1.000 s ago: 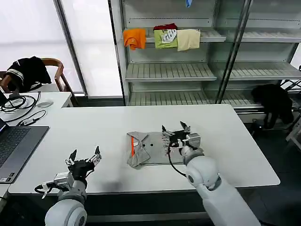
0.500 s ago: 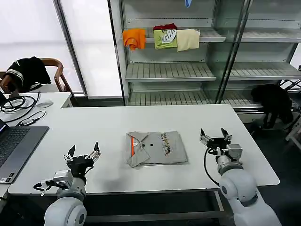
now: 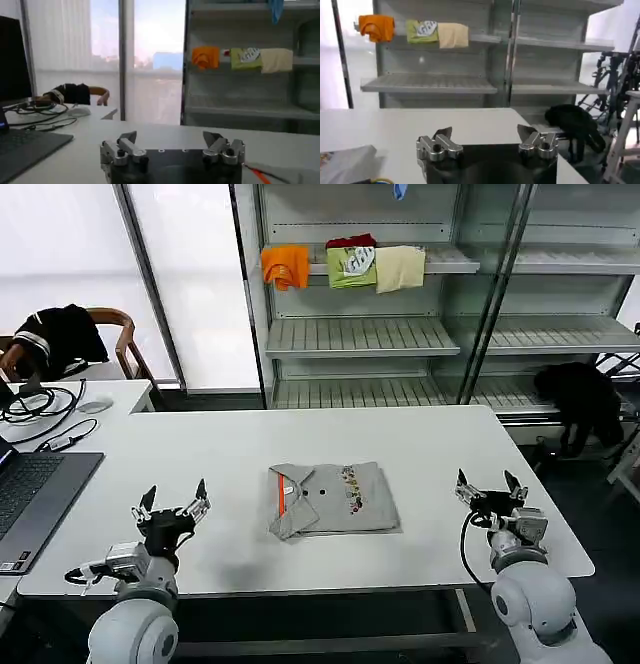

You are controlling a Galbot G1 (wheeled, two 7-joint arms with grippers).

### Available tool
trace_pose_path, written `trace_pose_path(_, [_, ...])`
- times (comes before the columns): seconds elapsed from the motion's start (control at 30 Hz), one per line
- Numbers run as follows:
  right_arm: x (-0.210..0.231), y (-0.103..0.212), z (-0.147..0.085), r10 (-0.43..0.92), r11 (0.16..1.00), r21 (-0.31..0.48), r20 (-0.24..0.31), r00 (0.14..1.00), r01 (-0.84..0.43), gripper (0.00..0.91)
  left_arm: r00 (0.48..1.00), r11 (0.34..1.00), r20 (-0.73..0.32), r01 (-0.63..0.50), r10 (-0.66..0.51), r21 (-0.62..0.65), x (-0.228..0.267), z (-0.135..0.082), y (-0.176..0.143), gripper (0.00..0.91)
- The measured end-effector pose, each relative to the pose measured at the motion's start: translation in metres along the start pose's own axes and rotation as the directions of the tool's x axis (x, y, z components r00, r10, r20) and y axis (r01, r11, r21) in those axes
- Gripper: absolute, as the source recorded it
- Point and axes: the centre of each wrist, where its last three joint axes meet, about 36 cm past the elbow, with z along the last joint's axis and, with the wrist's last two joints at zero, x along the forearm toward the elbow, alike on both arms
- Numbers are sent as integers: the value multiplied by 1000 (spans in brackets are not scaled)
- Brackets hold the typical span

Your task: Fold and organize the clothes.

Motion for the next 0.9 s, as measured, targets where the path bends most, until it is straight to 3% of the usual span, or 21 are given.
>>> trace_pose_path(0.9, [5, -3, 6, 15, 1000, 15, -2, 1000, -15, 907, 1000, 1000, 8, -10, 10, 14, 2, 1, -6, 907])
